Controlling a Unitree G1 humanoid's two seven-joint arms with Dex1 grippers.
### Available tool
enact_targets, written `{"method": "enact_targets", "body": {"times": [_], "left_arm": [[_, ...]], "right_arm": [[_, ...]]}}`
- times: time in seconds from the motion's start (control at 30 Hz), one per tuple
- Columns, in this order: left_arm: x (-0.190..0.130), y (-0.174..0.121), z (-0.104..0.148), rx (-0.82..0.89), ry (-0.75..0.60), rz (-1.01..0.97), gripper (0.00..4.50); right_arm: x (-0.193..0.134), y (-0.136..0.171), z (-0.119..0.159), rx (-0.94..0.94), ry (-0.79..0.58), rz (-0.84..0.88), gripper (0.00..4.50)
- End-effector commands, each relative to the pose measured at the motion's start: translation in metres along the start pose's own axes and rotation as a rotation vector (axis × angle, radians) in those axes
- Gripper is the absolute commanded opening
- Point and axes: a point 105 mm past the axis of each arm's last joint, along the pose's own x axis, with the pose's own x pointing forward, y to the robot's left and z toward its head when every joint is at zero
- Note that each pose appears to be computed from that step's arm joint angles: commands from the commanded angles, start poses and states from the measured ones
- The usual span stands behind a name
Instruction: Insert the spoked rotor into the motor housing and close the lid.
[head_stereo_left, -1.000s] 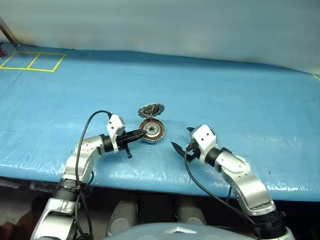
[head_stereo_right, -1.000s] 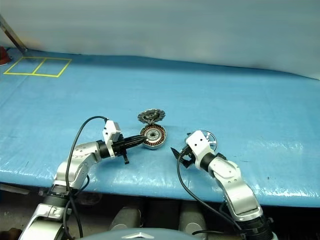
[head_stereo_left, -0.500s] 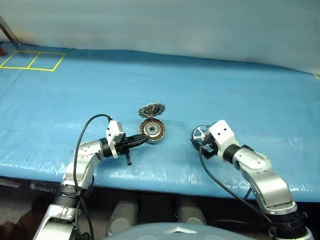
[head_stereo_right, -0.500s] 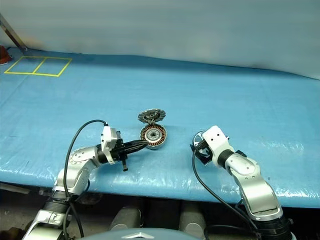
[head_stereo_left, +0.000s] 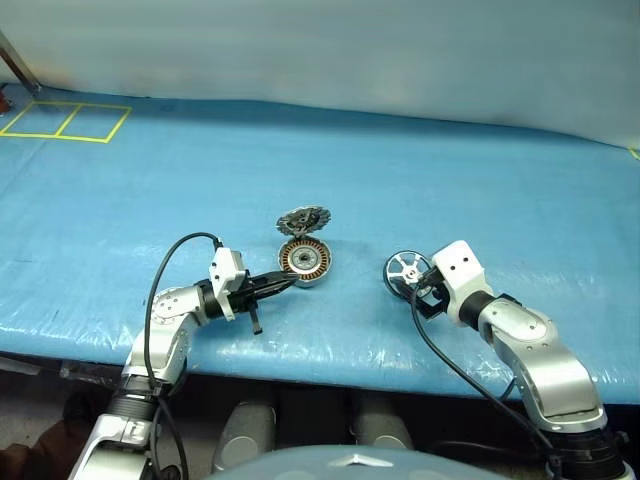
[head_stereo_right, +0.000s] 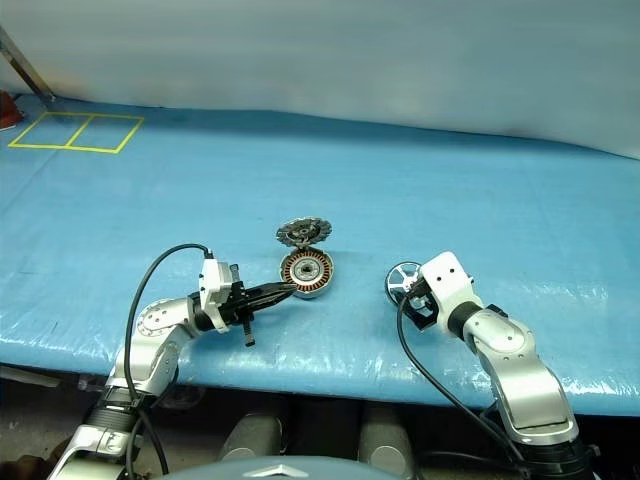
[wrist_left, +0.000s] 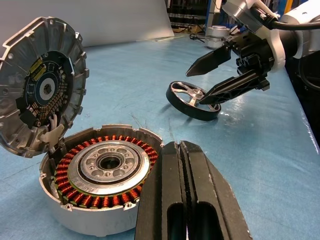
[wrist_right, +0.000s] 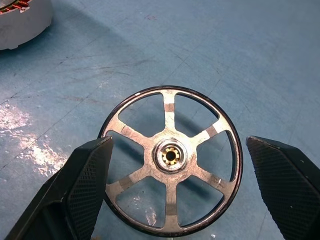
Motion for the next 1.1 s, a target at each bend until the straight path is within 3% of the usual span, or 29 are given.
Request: {"method": "enact_targets", "body": {"times": [0.03, 0.43, 0.63, 0.9, 1.07, 1.1], "left_arm": [[0.001, 0.001, 0.003, 0.022, -0.014, 0.006, 0.06], [0.0, 0.004, 0.001, 0.038, 0.003, 0.027, 0.06], [-0.001, 0.005, 0.0, 0.04, 0.007, 0.035, 0.0], [-0.002, 0.005, 0.0, 0.039, 0.008, 0.04, 0.0], [-0.005, 0.005, 0.0, 0.041, 0.003, 0.051, 0.0], [-0.006, 0.005, 0.0, 0.04, 0.002, 0.055, 0.0]], "right_arm": [[0.0, 0.001, 0.004, -0.004, -0.017, -0.004, 4.5], [0.007, 0.005, -0.004, 0.013, 0.017, -0.002, 4.5], [0.008, 0.007, -0.003, 0.002, 0.017, 0.002, 2.66], [0.011, 0.011, -0.014, 0.003, 0.066, 0.019, 2.66], [0.012, 0.017, -0.018, 0.004, 0.081, 0.047, 1.66], [0.012, 0.017, -0.017, 0.006, 0.076, 0.046, 1.64]]}}
